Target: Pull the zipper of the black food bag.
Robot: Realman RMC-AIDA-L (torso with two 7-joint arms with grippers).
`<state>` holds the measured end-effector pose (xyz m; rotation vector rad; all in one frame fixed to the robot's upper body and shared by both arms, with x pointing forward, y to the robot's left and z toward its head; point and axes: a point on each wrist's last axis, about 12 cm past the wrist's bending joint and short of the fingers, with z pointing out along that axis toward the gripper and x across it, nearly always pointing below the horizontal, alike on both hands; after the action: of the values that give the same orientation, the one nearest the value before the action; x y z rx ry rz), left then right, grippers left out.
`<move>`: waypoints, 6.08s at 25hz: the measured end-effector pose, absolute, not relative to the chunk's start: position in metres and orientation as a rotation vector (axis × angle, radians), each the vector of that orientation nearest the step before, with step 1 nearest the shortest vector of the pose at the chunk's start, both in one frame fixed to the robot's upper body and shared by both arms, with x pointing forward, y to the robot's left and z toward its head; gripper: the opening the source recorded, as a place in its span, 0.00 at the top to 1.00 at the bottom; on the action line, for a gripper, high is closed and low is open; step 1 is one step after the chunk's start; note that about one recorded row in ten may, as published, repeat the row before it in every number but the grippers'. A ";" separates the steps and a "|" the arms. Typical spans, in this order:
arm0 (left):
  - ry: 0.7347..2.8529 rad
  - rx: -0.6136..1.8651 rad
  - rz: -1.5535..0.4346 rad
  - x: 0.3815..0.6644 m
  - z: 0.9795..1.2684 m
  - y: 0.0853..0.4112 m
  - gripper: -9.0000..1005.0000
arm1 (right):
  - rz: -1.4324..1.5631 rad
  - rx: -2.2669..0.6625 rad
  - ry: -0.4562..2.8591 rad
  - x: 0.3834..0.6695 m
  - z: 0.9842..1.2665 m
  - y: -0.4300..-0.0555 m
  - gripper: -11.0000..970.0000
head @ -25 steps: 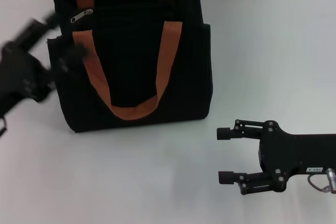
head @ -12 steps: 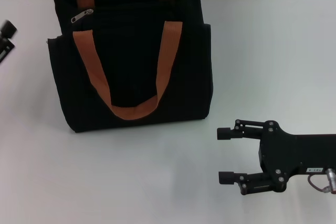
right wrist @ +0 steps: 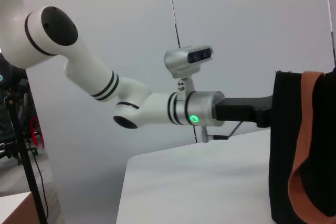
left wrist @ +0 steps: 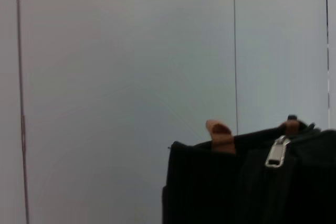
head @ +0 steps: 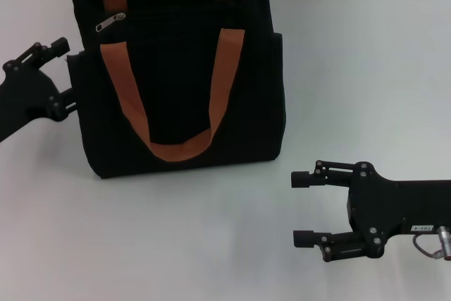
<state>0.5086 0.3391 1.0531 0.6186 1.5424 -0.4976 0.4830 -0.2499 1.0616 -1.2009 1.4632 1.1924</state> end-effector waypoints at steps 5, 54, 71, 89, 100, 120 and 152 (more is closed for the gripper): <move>1.565 0.615 -0.433 0.526 1.057 0.340 0.18 | 1.196 -1.200 1.461 0.482 1.062 -0.250 0.16; 1.324 0.657 -0.414 0.515 1.070 0.322 0.97 | 1.620 -0.891 1.391 0.527 1.128 -0.220 0.16; 1.275 0.646 -0.427 0.514 1.075 0.319 0.97 | 1.648 -0.737 1.785 0.610 1.183 -0.156 0.16; 1.232 0.631 -0.483 0.513 1.080 0.315 0.97 | 1.482 -0.787 2.024 0.633 1.195 -0.109 0.42; 1.221 0.624 -0.516 0.517 1.082 0.309 0.97 | 1.384 -0.816 2.090 0.638 1.195 -0.083 0.49; 1.209 0.634 -0.542 0.522 1.086 0.304 0.97 | 1.274 -0.853 2.102 0.643 1.194 -0.066 0.65; 1.201 0.593 -0.563 0.524 1.090 0.306 0.97 | 1.223 -0.904 2.081 0.644 1.199 -0.057 0.69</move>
<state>0.5237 0.3063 1.0896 0.5925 1.2015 -0.5628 0.6438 -0.0566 1.1989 -0.9036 2.0814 1.2227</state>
